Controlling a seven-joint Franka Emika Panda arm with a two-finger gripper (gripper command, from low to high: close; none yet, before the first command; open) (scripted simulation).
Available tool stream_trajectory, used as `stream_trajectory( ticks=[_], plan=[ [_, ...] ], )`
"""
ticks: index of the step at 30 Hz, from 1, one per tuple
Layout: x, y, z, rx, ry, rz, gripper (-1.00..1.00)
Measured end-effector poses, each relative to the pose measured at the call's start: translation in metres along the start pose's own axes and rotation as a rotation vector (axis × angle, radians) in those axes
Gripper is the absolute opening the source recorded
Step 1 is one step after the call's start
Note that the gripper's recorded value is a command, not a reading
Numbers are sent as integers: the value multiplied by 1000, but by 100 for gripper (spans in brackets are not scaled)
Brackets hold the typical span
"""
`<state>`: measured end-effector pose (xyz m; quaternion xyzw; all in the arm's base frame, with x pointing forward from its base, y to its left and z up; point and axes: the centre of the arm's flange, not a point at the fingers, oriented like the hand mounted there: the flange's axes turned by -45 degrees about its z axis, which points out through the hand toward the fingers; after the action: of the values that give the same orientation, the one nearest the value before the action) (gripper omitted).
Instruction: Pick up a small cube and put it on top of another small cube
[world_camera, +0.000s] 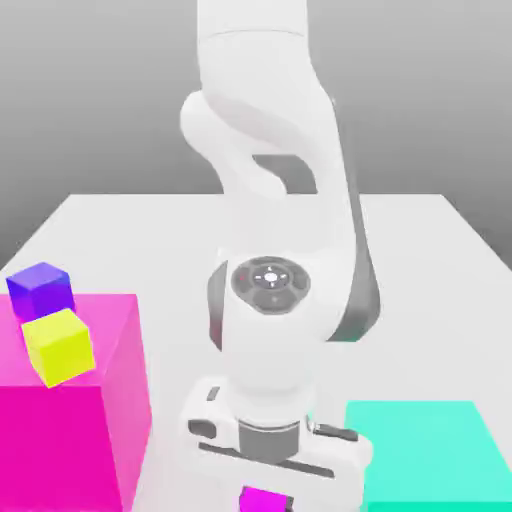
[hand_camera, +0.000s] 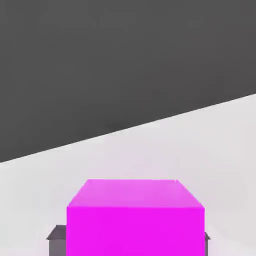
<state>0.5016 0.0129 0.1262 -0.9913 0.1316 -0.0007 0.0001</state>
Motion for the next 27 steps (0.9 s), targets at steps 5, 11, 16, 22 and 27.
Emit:
stream_trajectory(
  ticks=[5,11,16,22,27],
  plan=[
    [1,0,-51,0,-1,1,-100],
    [55,36,-167,58,69,182,-100],
    [72,107,-263,95,81,403,-100],
    [46,192,-326,32,16,660,-100],
    [42,196,-272,6,0,681,100]
  ],
)
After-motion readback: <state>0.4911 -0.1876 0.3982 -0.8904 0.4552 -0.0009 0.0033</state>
